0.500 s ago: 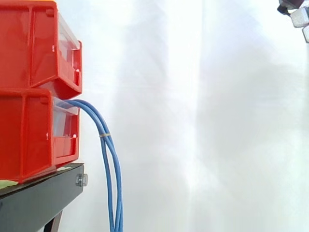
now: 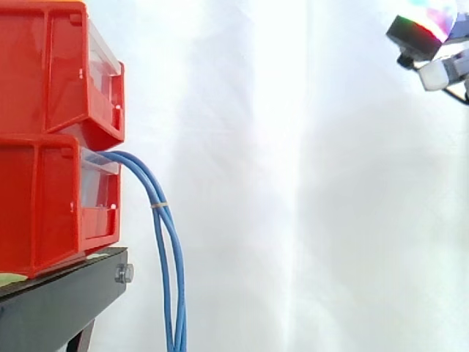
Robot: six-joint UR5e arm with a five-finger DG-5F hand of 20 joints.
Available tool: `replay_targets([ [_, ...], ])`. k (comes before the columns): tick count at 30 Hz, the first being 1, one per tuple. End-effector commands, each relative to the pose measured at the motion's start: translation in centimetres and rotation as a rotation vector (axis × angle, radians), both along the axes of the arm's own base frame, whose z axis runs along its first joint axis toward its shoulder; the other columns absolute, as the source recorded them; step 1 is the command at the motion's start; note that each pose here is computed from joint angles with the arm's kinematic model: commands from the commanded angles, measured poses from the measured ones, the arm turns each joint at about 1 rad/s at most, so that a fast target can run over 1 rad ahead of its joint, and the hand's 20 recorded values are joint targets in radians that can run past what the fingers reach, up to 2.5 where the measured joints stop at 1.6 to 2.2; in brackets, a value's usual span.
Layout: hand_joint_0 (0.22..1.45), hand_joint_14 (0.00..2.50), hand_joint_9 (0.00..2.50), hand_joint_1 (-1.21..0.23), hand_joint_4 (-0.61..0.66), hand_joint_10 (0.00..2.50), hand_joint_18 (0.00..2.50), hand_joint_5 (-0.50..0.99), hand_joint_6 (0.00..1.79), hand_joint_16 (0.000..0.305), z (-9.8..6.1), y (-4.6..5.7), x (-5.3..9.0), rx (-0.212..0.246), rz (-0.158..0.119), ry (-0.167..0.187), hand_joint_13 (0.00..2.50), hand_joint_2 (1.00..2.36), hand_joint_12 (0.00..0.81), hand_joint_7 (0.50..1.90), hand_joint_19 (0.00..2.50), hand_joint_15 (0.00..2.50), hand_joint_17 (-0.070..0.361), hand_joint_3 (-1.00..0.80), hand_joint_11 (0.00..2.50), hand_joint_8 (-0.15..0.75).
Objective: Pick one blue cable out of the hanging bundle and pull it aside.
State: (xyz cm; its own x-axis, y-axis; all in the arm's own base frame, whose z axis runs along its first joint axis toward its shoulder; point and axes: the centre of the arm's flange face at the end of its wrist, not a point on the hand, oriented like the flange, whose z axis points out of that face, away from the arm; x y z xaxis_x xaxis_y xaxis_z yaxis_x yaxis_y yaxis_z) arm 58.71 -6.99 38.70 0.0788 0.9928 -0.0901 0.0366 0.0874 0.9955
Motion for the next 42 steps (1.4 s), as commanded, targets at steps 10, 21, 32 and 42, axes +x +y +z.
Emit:
replay_targets([
  [10, 0.58, 0.01, 0.58, -0.82, 0.14, 0.01, 0.79, -0.22, 0.5, 0.034, -1.7, 0.3, 1.9, 0.002, -0.004, -0.049, 0.79, 1.0, 0.304, 0.79, 0.24, 0.29, 0.076, -0.5, 0.39, 0.256],
  [21, 0.58, 0.01, 0.63, -0.8, 0.15, 0.01, 0.79, -0.21, 0.5, 0.033, -3.8, 0.7, 3.0, -0.04, -0.016, -0.032, 0.82, 1.0, 0.306, 0.8, 0.28, 0.31, 0.075, -0.5, 0.4, 0.256],
  [32, 0.53, 0.01, 0.65, -0.74, 0.17, 0.01, 0.75, -0.21, 0.5, 0.036, -7.8, 1.6, 5.5, -0.042, -0.013, -0.057, 0.81, 1.0, 0.319, 0.79, 0.3, 0.33, 0.08, -0.5, 0.39, 0.264],
  [42, 0.49, 0.0, 0.56, -0.73, 0.16, 0.01, 0.27, -0.21, 0.5, 0.04, -9.1, 1.9, 6.6, -0.086, -0.096, -0.082, 0.44, 1.0, 0.339, 0.78, 0.0, 0.1, 0.089, -0.5, 0.21, 0.256],
])
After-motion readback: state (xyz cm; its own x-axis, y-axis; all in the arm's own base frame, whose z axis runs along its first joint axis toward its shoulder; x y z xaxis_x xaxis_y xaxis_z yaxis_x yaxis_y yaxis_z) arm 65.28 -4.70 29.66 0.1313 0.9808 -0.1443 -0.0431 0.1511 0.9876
